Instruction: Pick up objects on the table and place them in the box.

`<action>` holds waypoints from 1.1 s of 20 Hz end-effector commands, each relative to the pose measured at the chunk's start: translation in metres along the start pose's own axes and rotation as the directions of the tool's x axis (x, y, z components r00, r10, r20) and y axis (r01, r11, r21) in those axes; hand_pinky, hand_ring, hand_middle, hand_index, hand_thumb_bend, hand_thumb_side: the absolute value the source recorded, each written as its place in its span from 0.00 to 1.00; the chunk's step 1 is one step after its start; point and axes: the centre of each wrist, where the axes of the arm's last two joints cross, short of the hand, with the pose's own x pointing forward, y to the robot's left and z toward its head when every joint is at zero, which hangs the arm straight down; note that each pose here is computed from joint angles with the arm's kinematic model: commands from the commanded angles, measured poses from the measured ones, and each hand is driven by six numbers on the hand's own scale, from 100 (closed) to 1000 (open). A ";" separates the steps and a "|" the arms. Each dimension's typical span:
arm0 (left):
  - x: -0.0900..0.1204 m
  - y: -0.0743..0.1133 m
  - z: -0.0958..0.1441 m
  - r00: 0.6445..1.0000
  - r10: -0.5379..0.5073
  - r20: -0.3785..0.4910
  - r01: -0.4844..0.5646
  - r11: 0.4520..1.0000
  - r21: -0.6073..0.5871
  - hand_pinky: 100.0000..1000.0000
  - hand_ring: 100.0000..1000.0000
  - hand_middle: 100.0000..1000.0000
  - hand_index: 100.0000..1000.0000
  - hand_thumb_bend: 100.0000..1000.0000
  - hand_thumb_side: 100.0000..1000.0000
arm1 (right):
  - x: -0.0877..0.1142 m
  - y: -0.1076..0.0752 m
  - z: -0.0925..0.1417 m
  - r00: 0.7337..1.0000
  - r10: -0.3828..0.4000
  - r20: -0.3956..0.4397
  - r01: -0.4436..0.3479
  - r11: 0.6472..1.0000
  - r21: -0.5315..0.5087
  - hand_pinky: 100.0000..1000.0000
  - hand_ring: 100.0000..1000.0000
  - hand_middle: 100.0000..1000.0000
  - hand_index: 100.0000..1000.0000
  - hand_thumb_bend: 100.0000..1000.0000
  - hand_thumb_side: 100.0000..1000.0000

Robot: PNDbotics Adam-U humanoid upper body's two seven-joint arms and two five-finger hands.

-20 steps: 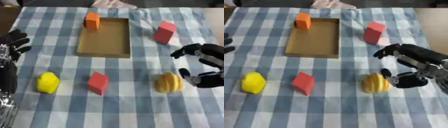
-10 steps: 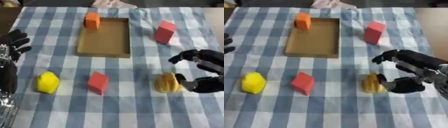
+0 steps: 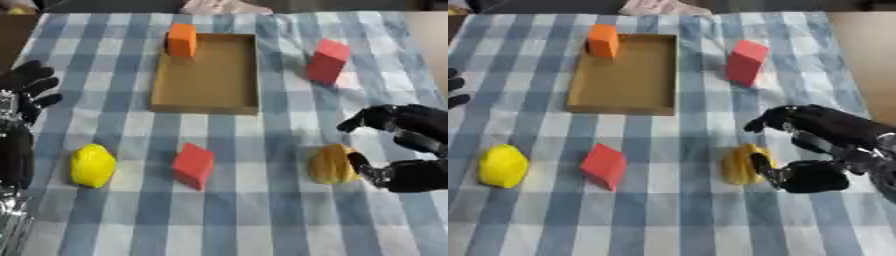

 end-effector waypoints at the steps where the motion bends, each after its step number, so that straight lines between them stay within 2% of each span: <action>1: 0.008 0.002 -0.003 1.000 0.002 0.030 -0.002 1.000 -0.008 0.76 0.80 0.73 0.85 0.07 0.96 | 0.000 -0.006 0.000 1.000 0.025 -0.008 -0.025 1.000 -0.001 0.87 0.85 0.75 0.87 0.03 0.54; 10: 0.008 0.000 -0.003 1.000 0.008 0.029 -0.008 1.000 -0.013 0.76 0.80 0.73 0.85 0.07 0.96 | -0.010 0.002 -0.014 0.999 0.020 -0.032 -0.020 0.999 0.028 0.87 0.85 0.76 0.87 0.06 0.48; 18: 0.008 -0.001 -0.003 0.999 0.014 0.031 -0.014 1.000 -0.015 0.76 0.80 0.72 0.85 0.07 0.97 | -0.029 0.013 -0.024 0.995 0.037 -0.091 -0.032 0.998 0.061 0.87 0.85 0.76 0.86 0.11 0.44; 22: 0.008 -0.001 -0.003 0.999 0.015 0.029 -0.015 1.000 -0.015 0.76 0.80 0.72 0.85 0.07 0.97 | -0.033 0.016 -0.025 0.994 0.039 -0.102 -0.030 0.995 0.091 0.86 0.84 0.70 0.86 0.09 0.38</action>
